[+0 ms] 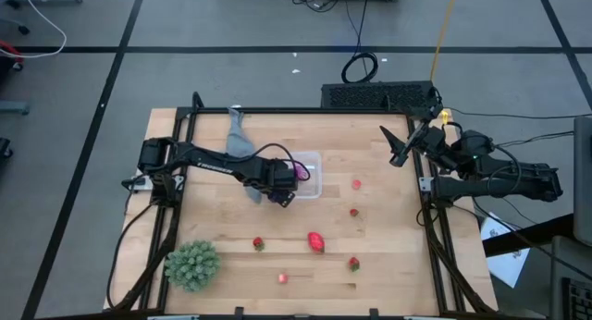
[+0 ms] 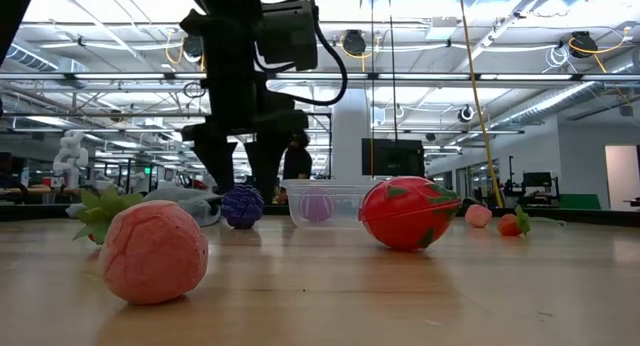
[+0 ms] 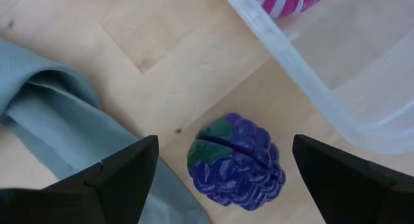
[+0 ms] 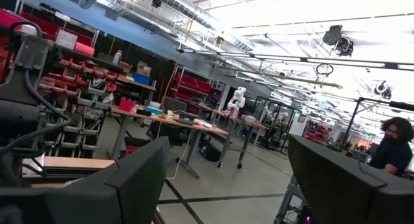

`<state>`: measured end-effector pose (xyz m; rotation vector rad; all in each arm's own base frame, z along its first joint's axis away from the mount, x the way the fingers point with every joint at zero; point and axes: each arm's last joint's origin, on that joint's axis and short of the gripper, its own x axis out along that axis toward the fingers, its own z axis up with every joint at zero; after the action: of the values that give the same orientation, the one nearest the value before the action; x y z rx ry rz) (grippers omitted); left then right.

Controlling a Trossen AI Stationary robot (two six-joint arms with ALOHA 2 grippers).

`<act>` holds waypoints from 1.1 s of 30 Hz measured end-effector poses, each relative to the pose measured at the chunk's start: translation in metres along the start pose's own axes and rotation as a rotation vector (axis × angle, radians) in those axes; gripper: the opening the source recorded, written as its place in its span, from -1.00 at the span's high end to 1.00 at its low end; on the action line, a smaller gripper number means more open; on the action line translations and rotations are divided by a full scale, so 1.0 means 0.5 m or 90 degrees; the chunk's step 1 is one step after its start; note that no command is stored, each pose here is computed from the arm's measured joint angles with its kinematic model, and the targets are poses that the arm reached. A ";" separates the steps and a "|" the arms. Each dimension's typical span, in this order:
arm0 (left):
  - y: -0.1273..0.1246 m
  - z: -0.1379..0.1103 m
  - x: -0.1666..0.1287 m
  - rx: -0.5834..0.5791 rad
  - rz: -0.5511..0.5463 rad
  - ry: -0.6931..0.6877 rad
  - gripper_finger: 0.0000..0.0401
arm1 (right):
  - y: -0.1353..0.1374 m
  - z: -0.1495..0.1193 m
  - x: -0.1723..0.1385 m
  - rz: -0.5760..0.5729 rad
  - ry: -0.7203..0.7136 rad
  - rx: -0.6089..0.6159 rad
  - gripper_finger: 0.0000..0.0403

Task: Pick and placing Produce into tupperware
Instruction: Put the purple grapes into the transparent bin

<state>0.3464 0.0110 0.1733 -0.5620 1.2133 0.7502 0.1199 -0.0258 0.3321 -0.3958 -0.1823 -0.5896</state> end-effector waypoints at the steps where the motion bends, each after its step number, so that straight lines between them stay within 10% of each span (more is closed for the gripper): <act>1: 0.000 0.001 0.000 0.000 -0.001 -0.001 -0.81 | 0.000 0.000 0.000 0.000 0.000 0.000 -0.53; 33: -0.004 0.005 0.041 0.016 -0.002 0.026 -0.81 | 0.000 0.000 0.000 0.000 -0.001 0.001 -0.53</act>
<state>0.3530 0.0156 0.1543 -0.5604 1.2582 0.7235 0.1199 -0.0257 0.3322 -0.3952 -0.1846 -0.5889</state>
